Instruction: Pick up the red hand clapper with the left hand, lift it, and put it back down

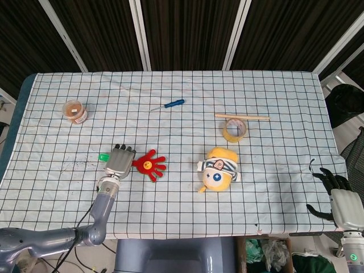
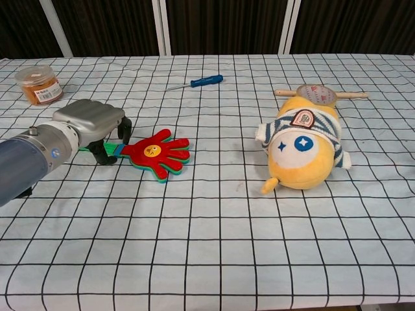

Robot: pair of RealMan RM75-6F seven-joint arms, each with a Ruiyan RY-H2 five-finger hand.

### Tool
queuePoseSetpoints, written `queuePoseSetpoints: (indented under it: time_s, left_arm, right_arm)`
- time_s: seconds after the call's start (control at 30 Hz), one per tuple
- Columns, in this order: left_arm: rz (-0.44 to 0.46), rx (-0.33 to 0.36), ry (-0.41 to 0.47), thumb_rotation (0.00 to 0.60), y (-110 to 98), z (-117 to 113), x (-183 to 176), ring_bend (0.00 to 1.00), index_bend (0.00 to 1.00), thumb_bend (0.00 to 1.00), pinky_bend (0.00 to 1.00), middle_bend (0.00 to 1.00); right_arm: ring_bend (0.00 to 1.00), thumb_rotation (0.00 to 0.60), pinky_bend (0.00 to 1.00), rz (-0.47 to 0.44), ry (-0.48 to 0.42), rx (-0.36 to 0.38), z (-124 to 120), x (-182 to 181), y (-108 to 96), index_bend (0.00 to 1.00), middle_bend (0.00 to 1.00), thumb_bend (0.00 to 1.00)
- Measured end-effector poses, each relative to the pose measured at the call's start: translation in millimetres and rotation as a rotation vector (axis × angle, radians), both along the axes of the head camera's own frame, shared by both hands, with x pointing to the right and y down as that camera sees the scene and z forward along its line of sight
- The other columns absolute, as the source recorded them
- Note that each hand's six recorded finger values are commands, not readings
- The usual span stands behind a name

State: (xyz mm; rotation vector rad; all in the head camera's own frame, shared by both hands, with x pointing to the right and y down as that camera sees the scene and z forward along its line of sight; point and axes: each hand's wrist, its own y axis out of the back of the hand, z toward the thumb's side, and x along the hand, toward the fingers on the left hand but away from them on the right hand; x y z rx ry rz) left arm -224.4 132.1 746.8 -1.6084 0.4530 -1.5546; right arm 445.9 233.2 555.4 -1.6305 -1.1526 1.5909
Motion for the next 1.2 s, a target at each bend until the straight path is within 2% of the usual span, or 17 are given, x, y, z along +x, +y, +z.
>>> queuePoseSetpoints:
  time_s: [0.23,0.53,0.77,0.97,1.2]
  left_arm:
    - [0.002,-0.003,0.0,0.6,1.4,1.8,0.8,0.22,0.44,0.31,0.24,0.32]
    - [-0.004,0.004,0.002,0.6,-0.2,1.1,-0.3,0.22,0.48,0.36,0.24,0.33]
    - [-0.008,0.009,0.011,0.6,-0.6,0.4,0.0,0.29,0.5,0.39,0.38,0.39]
    - [-0.008,0.007,0.016,0.6,-0.2,1.3,-0.5,0.35,0.52,0.41,0.42,0.45]
    - [-0.001,0.016,0.025,0.6,-1.4,-0.1,0.1,0.37,0.54,0.42,0.43,0.51]
  right_arm:
    - [0.18,0.6,0.13,0.002,-0.001,0.0,0.0,0.1,0.1,0.21,0.11,0.12]
    - [0.18,0.6,0.13,0.003,-0.004,-0.001,0.2,0.1,0.1,0.21,0.11,0.12]
    - [0.18,0.6,0.13,0.003,-0.004,-0.001,0.1,0.1,0.0,0.21,0.11,0.12]
    - [0.18,0.6,0.13,0.007,-0.005,-0.002,0.1,0.5,0.0,0.21,0.11,0.12]
    - [0.18,0.6,0.13,0.009,-0.008,-0.001,-0.3,0.7,-0.3,0.21,0.11,0.12]
